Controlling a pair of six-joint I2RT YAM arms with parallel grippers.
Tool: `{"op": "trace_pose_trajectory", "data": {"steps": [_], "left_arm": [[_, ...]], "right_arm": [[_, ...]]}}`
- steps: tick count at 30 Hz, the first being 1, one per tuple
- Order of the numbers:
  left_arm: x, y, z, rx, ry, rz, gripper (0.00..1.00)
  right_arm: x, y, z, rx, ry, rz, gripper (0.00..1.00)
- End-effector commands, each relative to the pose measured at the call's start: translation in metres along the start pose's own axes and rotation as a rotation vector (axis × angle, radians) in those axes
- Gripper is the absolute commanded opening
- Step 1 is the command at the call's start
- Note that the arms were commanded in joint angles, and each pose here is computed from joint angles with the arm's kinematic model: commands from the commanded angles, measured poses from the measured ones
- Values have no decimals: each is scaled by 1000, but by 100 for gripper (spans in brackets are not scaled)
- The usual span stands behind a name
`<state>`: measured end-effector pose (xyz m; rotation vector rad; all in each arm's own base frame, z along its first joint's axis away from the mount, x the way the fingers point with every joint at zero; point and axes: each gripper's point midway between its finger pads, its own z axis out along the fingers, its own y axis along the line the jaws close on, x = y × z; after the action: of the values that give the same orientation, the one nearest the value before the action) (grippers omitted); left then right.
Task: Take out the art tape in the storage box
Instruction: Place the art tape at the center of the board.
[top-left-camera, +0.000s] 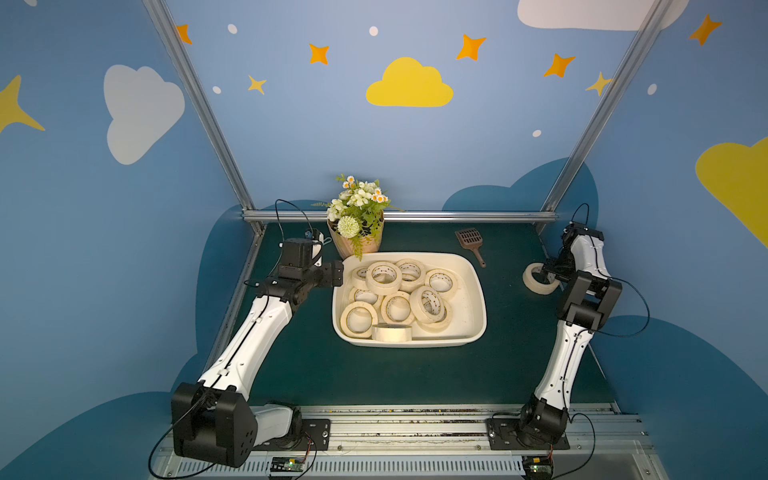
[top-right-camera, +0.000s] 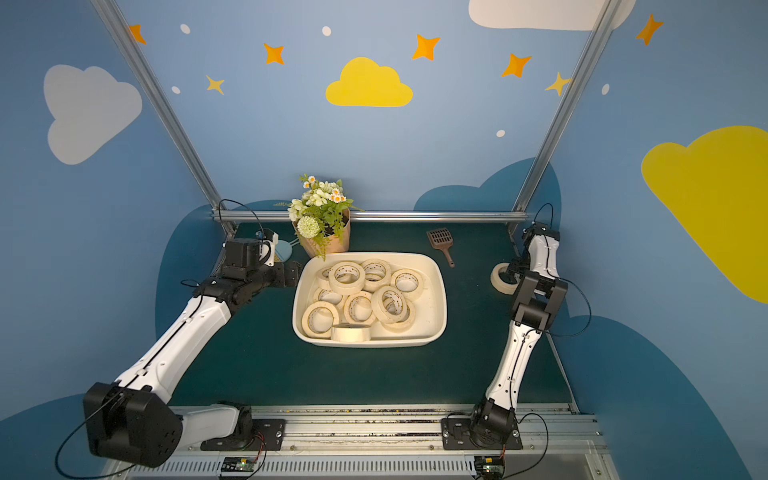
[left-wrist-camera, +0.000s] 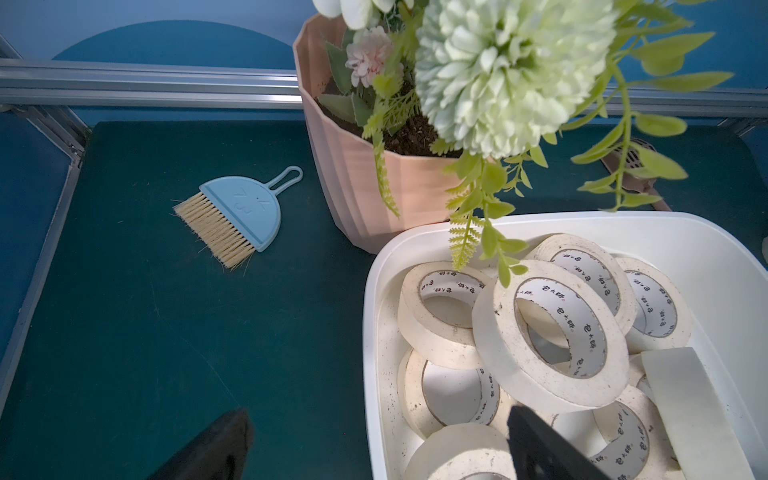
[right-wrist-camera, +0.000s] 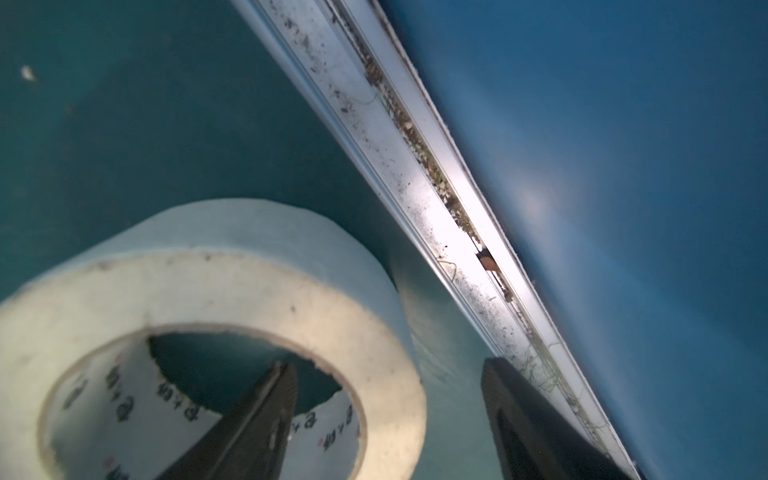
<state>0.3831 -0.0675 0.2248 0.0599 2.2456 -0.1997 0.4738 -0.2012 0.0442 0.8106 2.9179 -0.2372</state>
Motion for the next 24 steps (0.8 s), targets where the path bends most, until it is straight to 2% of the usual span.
{"op": "trace_pose_trajectory", "data": {"steps": [1,7,10,14,17,20,22,24], "left_arm": [[2,0,2,9,4,5,100],[3,1,3,5,9,5,100],[3,1,3,4,8,7,100],[5,-2,4,15,14,6,100],[5,-4,6,26,20,7,100],[5,-5,5,28,20,6,100],[5,-6,5,32,19,5,100],[6,-8,6,44,24,1,100]], "right_arm": [[-5,6,-66,-23,-111,-34,81],[34,79,-137,-77,-203,-227,84],[71,128,-166,-137,-224,-357,84],[142,192,-194,-279,-198,-562,83],[202,226,-200,-366,-141,-708,80],[253,243,-198,-455,-53,-793,73],[275,249,-193,-501,-10,-826,67],[293,256,-186,-565,14,-856,66]]}}
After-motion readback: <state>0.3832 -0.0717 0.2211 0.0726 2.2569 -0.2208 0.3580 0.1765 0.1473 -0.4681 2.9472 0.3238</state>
